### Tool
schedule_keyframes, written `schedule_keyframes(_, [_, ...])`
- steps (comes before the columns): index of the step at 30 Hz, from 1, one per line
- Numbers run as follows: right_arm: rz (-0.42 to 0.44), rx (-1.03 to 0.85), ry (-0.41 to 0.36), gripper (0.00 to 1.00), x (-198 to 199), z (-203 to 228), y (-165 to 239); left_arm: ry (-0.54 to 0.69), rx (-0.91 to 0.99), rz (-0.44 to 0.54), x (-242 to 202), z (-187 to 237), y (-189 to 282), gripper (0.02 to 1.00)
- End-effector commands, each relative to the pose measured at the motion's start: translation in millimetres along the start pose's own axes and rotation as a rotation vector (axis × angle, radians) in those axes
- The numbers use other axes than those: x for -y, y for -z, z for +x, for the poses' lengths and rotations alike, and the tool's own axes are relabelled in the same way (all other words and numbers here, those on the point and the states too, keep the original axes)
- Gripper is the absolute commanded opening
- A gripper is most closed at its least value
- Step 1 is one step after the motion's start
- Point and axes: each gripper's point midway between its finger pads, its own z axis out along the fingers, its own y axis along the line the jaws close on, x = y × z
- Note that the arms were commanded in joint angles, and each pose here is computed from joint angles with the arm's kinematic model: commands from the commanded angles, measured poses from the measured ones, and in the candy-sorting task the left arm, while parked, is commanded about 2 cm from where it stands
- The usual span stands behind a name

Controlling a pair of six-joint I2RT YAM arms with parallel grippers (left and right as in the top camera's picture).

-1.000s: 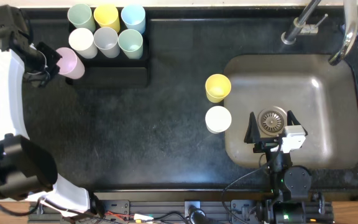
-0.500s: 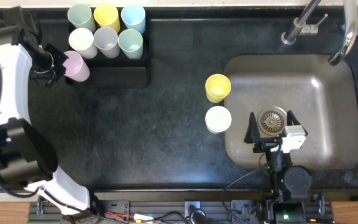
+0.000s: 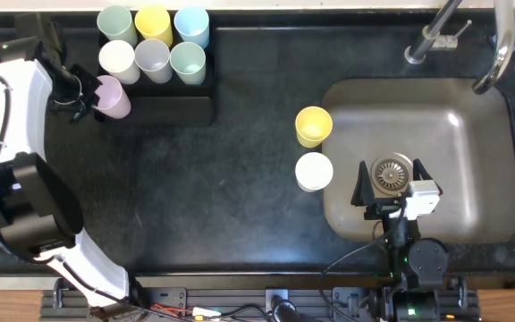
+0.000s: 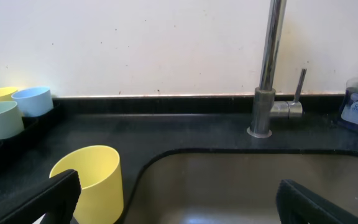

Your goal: Store Cups

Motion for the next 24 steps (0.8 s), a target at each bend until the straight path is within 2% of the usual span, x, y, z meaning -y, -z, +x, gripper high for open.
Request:
schedule_keyframes(1, [0.0, 0.0, -0.004, 0.998, 0.7, 3.4, -0.3, 0.001, 0.013, -0.003, 4.4, -4.0, 0.2, 0.998])
schedule_keyframes(7, [0.0, 0.001, -0.004, 0.998, 0.6, 3.1, -0.2, -0.004, 0.047, 0.031, 6.5, -2.1, 26.1, 0.998])
schedule_keyframes(11, [0.0, 0.001, -0.004, 0.998, 0.6, 3.1, -0.2, -0.092, 0.113, 0.131, 29.0, 19.7, 79.5, 0.996])
schedule_keyframes(14, [0.0, 0.0, -0.004, 0.998, 0.7, 3.4, -0.3, -0.297, 0.19, 0.239, 68.6, 57.4, 122.2, 0.998])
schedule_keyframes(17, [0.0, 0.001, -0.004, 0.998, 0.6, 3.1, -0.2, -0.594, 0.288, 0.317, 122.1, 123.1, 152.7, 0.998])
schedule_keyframes(21, [0.0, 0.0, -0.004, 0.998, 0.7, 3.4, -0.3, -0.89, 0.385, 0.323, 172.4, 229.4, 156.7, 0.998])
schedule_keyframes(24, [0.0, 0.001, -0.004, 0.998, 0.6, 3.3, -0.3, -1.009, 0.425, 0.349, 195.8, 303.9, 148.5, 0.998])
